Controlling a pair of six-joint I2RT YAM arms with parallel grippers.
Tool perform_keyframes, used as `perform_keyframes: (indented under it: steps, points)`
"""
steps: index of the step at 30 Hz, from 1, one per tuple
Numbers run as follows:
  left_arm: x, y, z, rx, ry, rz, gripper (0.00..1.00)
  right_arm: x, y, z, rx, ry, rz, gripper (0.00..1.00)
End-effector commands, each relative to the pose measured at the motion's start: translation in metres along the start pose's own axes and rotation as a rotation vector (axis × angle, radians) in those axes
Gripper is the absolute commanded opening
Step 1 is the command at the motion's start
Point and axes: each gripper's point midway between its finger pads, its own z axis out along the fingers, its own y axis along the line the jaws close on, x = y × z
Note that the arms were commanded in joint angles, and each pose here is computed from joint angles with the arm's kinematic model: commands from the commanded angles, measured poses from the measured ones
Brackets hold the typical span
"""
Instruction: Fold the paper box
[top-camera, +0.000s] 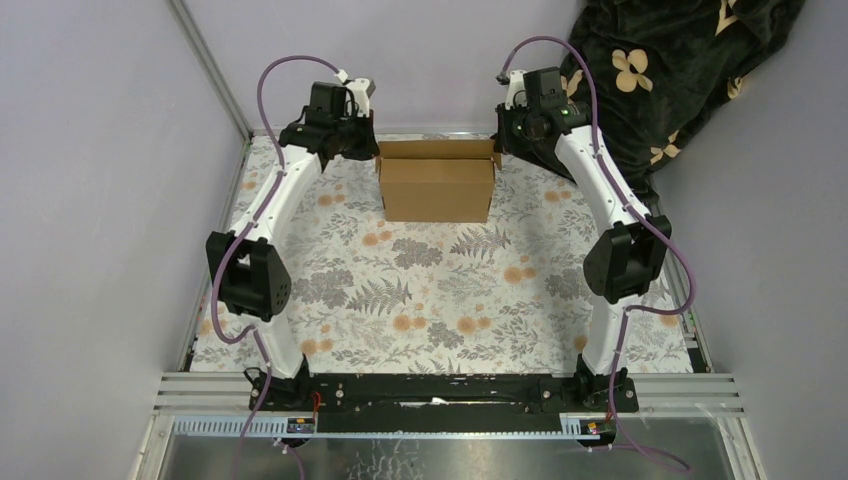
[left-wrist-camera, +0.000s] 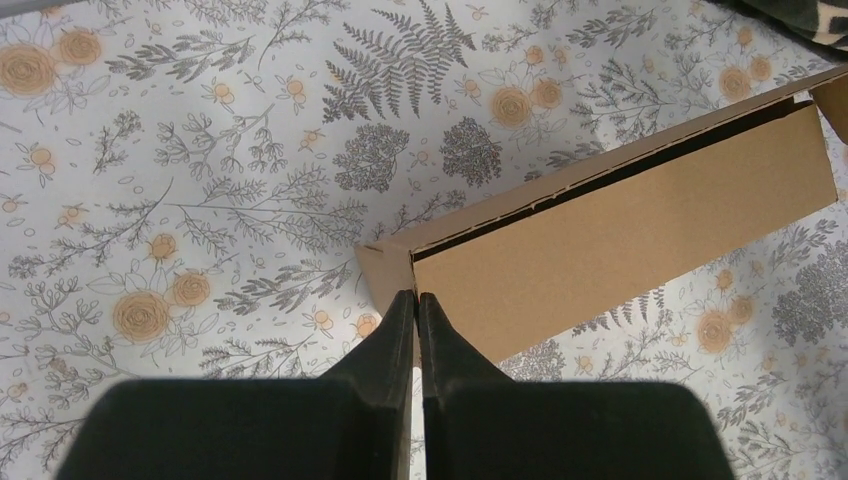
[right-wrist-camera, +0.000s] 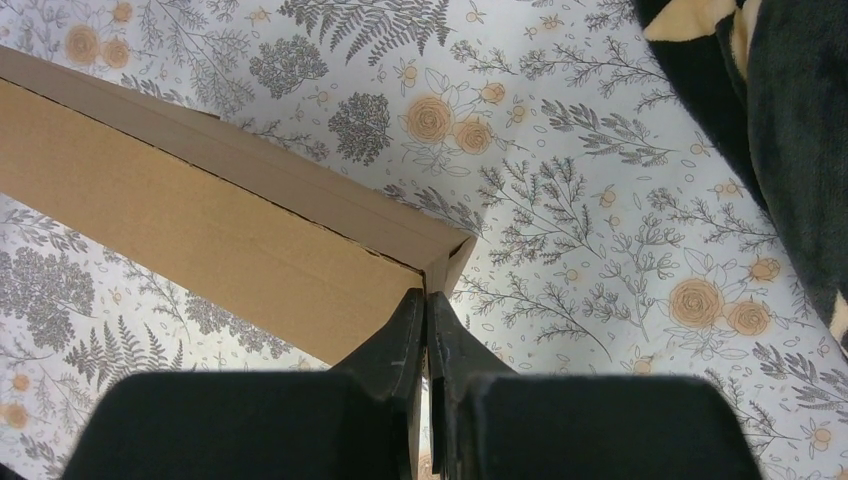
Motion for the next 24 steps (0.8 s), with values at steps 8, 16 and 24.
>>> perform_keyframes:
  steps: [8,16,24]
  points:
    - [-0.0054,-0.0341,0.0080,0.109,0.060,-0.063,0.06,-0.0092,0.0400,-0.0070,-0.115,0.028,0.045,0.02]
    - [-0.0099,-0.0365,0.0079,0.114,0.070,-0.083,0.07,-0.0078,0.0421,-0.0061,-0.127,0.036,0.051,0.02]
    - [-0.0129,-0.0397,0.0078,0.127,0.074,-0.095,0.07,-0.0070,0.0438,-0.0042,-0.139,0.039,0.054,0.02]
